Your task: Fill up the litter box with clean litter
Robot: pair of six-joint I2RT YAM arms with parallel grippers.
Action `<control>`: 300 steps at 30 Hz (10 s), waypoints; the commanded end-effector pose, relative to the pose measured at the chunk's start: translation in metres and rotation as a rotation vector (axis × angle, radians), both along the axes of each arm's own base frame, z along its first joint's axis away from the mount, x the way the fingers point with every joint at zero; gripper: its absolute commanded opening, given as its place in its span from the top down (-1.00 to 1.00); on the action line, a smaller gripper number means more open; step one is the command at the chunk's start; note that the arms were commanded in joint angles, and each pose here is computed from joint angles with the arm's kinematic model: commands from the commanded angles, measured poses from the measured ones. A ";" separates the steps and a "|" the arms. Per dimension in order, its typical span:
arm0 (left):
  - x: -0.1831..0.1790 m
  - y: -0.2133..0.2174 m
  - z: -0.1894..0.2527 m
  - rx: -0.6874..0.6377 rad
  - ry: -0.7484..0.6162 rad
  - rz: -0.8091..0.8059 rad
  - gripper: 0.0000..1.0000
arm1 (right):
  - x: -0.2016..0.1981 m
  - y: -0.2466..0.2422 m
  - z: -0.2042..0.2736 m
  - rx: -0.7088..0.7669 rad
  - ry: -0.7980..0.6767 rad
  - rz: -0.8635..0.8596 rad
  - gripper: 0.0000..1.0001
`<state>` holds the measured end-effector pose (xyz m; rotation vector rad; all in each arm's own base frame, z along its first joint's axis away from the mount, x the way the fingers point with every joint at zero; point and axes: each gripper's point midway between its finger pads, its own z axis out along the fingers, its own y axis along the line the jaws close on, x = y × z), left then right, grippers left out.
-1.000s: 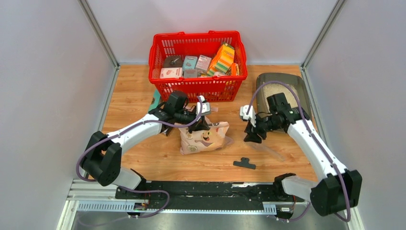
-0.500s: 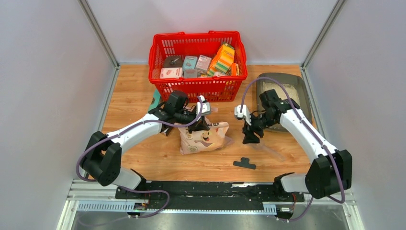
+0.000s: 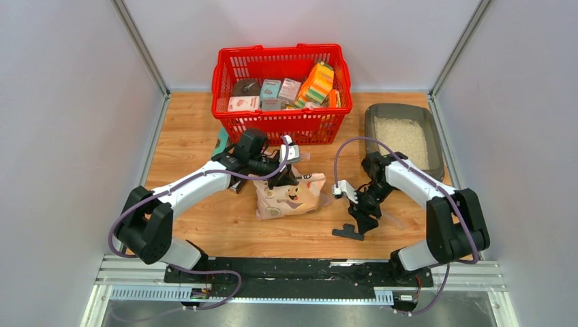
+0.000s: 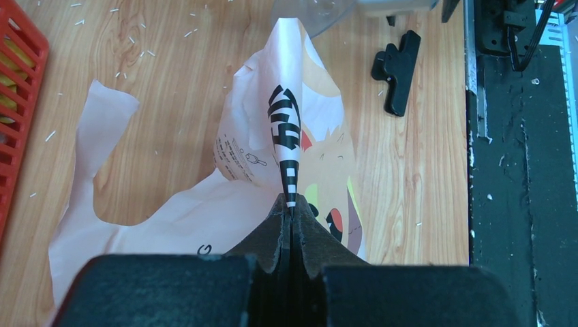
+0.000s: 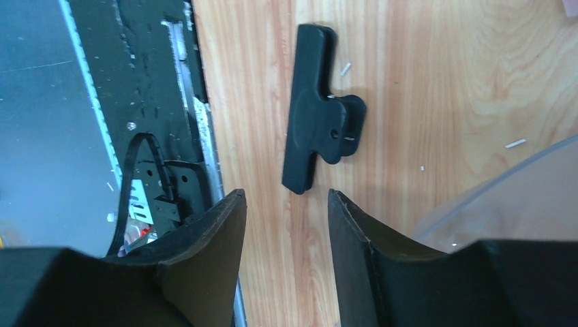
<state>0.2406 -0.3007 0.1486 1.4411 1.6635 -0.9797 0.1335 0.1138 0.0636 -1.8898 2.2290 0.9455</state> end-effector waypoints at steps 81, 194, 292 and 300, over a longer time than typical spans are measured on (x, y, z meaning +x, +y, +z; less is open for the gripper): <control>-0.008 -0.014 0.027 -0.083 0.098 -0.089 0.28 | 0.128 0.139 0.126 0.234 -0.351 -0.162 1.00; -0.009 -0.023 0.025 -0.117 0.111 -0.130 0.28 | 0.111 0.079 0.165 0.321 -0.337 -0.053 1.00; 0.011 -0.077 0.027 -0.234 0.232 -0.090 1.00 | 0.116 0.085 0.133 0.290 -0.251 -0.169 -0.04; 0.010 -0.078 0.029 -0.237 0.228 -0.096 1.00 | 0.122 0.090 0.130 0.311 -0.246 -0.168 -0.02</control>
